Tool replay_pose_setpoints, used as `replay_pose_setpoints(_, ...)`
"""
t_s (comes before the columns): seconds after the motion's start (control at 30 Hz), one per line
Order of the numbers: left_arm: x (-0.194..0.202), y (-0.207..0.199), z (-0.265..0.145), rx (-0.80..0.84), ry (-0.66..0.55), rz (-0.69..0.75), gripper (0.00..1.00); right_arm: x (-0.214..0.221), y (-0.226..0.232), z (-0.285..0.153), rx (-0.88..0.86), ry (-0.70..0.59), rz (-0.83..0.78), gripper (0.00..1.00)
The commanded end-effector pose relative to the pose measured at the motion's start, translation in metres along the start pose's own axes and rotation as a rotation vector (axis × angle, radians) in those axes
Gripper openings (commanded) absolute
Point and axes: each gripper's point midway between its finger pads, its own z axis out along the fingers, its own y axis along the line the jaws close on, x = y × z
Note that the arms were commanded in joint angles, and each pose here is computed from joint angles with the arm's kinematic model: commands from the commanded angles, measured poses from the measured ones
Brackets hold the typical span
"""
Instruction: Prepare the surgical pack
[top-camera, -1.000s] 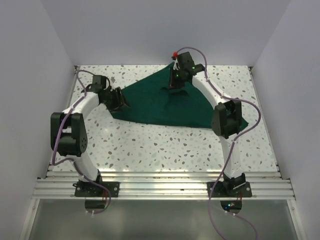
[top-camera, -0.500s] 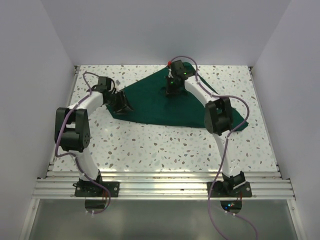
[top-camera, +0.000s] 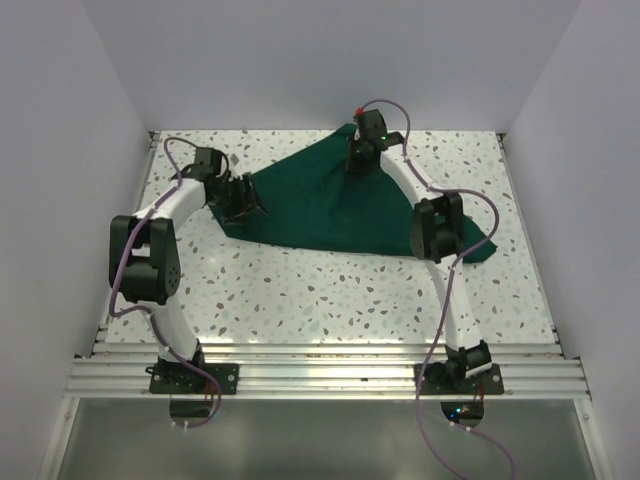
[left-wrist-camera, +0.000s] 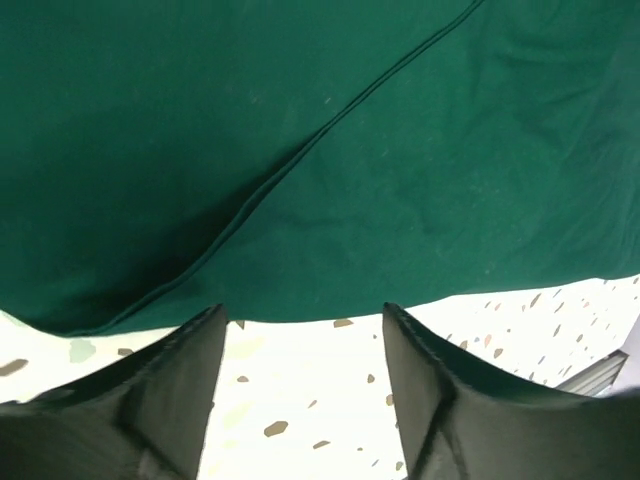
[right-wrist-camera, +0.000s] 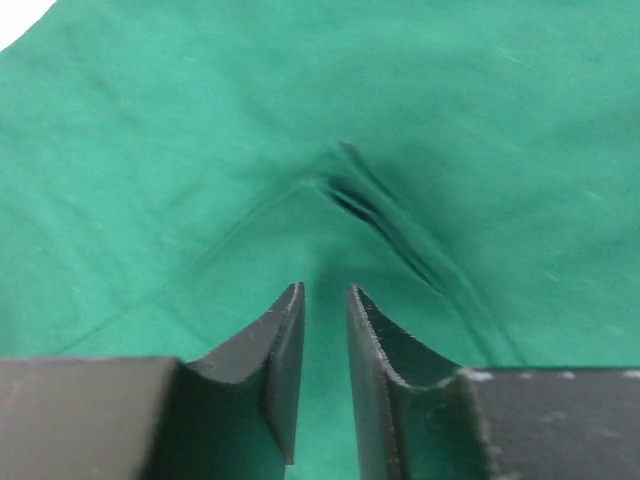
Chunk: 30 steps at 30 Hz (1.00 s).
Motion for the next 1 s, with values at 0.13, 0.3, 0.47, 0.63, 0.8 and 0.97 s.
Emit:
replay_pose_setpoints(0.13,-0.044,-0.023,-0.013,0.049,-0.091,0.115,0.77,0.006,-0.015,-0.105,0.046,0.076,0.087,0.54)
replay_pose_setpoints(0.3,-0.051,-0.015,-0.010,0.010,-0.081,0.139,0.82,0.020,-0.050,-0.170,0.110,0.102,0.148,0.69)
replay_pose_setpoints(0.47,-0.045,0.000,0.005,-0.015,-0.012,0.135,0.84,0.071,-0.096,-0.195,0.174,0.216,0.225,0.74)
replay_pose_setpoints(0.63,-0.042,0.008,0.019,-0.014,0.025,0.121,0.79,0.106,-0.133,-0.198,0.150,0.287,0.361,0.78)
replay_pose_setpoints(0.8,-0.033,0.011,0.021,-0.011,0.049,0.113,0.74,0.121,-0.128,-0.192,0.052,0.377,0.415,0.74)
replay_pose_setpoints(0.97,-0.021,0.017,0.020,-0.018,0.061,0.110,0.72,0.140,-0.114,-0.197,-0.033,0.381,0.422,0.60)
